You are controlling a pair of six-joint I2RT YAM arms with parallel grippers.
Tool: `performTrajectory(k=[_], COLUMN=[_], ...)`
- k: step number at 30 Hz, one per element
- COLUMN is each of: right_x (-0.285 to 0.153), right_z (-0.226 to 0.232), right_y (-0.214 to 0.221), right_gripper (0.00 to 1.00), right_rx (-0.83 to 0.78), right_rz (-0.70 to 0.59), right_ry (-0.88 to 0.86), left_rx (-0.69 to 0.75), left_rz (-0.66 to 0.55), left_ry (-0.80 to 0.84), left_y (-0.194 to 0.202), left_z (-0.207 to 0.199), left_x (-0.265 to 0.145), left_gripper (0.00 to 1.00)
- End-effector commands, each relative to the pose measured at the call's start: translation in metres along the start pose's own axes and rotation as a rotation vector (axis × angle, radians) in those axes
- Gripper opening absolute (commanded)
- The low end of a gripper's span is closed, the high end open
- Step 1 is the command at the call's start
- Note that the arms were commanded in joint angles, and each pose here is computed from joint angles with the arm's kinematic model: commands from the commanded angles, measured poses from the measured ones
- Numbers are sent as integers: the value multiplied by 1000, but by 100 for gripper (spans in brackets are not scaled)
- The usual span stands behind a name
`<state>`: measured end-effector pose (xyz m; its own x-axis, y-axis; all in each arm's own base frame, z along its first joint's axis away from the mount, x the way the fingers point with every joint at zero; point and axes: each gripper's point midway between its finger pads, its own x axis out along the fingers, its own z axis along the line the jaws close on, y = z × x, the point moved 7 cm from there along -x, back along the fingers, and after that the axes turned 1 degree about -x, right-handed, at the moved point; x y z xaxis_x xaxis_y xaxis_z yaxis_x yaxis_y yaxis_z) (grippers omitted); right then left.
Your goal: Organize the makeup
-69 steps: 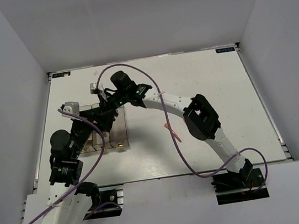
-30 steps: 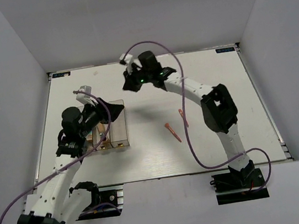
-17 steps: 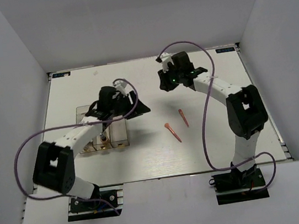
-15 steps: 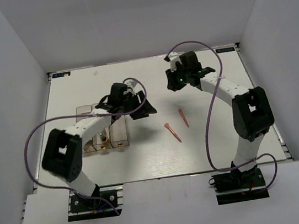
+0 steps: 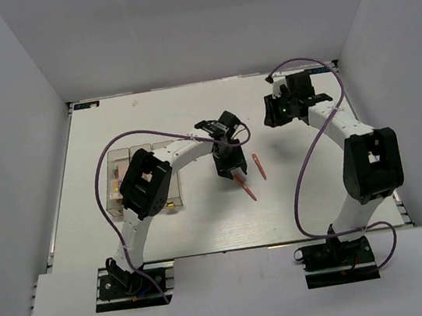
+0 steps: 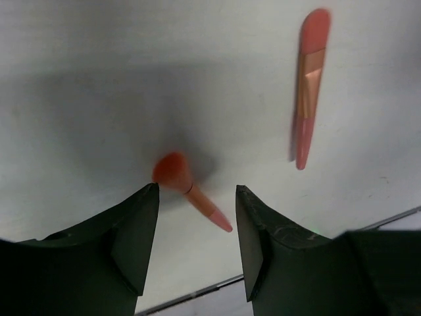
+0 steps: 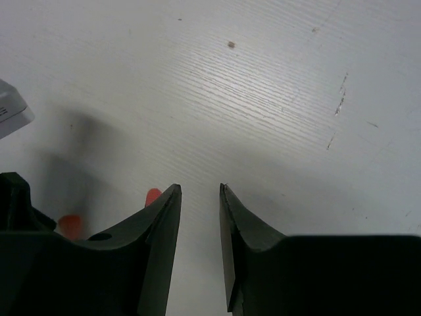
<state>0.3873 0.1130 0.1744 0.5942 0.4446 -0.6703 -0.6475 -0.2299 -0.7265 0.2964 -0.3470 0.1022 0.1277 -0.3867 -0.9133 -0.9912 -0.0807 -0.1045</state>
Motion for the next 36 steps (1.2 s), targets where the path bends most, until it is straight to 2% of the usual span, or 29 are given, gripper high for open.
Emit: performTrajectory(k=[1, 7, 14, 21, 30, 32, 33, 36], right_x=[-12, -16, -20, -25, -32, -33, -34, -35], right_z=[-2, -4, -5, 2, 5, 6, 7, 8], right_y=[3, 15, 16, 23, 33, 34, 36, 40], right_gripper=[36, 36, 36, 35, 35, 35, 35, 35], right_rx=[50, 78, 78, 79, 80, 78, 78, 79], right_rz=[-20, -27, -45, -49, -56, -59, -57, -57], right_ry=[-13, -32, -45, -70, -72, -73, -75, -74], left_rx=[-72, -156, -189, -194, -230, -229, -231, -227], left_rz=[-9, 65, 106, 78, 131, 138, 146, 184], left_ry=[-130, -266, -244, -209, -246, -255, -270, -309], left_y=[8, 23, 32, 34, 42, 43, 44, 50], left_z=[-4, 4, -4, -20, -9, -7, -4, 4], left_x=[-25, -14, -1, 10, 30, 34, 39, 45], left_gripper=[60, 57, 58, 58, 56, 51, 37, 28])
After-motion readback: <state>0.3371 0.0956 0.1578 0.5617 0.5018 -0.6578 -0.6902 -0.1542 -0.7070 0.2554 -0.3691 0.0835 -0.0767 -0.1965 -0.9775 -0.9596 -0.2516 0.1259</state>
